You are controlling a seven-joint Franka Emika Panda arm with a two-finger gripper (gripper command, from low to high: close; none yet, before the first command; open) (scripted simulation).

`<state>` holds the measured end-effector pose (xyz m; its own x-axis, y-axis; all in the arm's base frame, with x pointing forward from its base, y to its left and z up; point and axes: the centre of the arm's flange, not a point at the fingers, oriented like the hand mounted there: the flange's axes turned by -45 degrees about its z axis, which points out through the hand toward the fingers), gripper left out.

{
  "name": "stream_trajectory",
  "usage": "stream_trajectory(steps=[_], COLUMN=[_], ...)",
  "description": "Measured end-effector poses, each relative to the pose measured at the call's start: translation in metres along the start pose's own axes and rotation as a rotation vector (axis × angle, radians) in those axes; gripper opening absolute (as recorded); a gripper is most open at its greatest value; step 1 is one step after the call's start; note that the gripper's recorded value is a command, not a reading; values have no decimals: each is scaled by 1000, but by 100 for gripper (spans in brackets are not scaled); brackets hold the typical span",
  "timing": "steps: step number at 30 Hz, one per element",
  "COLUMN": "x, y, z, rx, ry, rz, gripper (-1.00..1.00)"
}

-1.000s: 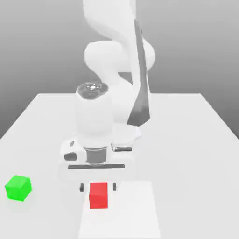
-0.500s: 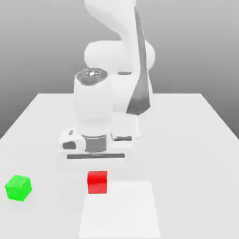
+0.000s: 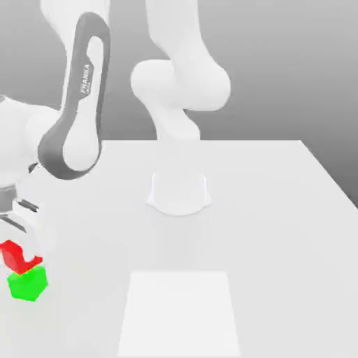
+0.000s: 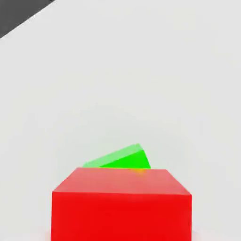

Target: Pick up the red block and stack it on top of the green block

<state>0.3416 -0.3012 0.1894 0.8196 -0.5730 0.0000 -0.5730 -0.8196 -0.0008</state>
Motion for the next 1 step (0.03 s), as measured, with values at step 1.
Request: stream_trajectory(steps=[1], x=[0], y=[0], z=[0], rx=[0], ry=[0], rz=[0], gripper=[100])
